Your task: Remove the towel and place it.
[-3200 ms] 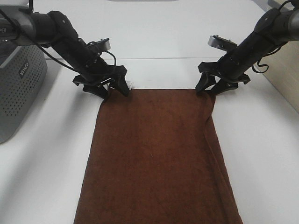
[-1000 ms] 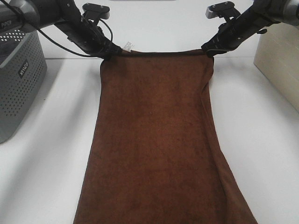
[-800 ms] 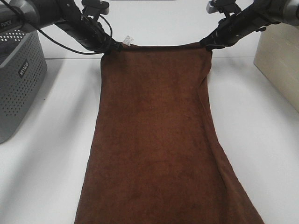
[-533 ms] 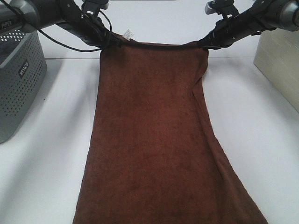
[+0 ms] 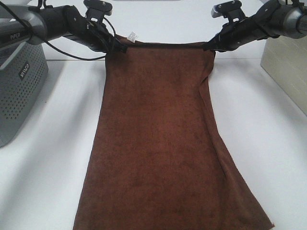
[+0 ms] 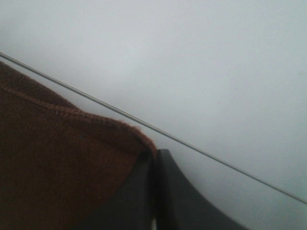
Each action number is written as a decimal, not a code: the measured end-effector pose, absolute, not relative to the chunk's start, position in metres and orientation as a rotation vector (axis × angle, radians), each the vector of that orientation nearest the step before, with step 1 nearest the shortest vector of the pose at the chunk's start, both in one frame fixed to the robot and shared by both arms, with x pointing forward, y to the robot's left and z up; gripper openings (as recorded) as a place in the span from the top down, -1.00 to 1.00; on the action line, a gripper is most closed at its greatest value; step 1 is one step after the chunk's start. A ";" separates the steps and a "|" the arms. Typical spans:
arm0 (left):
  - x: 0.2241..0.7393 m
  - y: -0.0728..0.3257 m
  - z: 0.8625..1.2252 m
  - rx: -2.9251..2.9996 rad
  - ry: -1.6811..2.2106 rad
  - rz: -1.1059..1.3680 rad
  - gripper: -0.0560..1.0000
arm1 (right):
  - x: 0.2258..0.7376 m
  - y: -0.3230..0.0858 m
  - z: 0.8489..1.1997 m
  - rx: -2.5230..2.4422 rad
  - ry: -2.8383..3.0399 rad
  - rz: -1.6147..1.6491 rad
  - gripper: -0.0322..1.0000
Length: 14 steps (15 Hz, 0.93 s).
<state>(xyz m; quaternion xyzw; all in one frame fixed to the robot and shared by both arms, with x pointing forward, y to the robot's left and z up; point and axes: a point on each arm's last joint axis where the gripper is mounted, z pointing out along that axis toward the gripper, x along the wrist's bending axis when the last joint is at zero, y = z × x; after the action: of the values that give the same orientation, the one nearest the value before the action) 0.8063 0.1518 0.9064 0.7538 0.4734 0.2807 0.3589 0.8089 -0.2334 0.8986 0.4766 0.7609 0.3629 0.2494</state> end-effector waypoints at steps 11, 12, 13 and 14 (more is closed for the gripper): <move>0.812 0.151 0.867 1.887 1.247 0.742 0.89 | 0.812 -0.235 0.848 1.408 2.022 1.003 0.92; 0.812 0.151 0.863 1.884 1.247 0.745 0.89 | 0.812 -0.235 0.849 1.413 2.018 1.012 0.92; 0.812 0.151 0.858 1.884 1.249 0.746 0.89 | 0.813 -0.235 0.849 1.410 2.016 1.015 0.92; 0.812 0.151 0.855 1.884 1.251 0.746 0.89 | 0.813 -0.235 0.849 1.413 2.013 1.018 0.89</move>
<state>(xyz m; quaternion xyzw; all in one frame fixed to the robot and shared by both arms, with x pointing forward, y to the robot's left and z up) 0.8119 0.1507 0.8549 0.7347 0.4878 0.2909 0.3710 0.8127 -0.2346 0.8491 0.5158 0.7345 0.3715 0.2377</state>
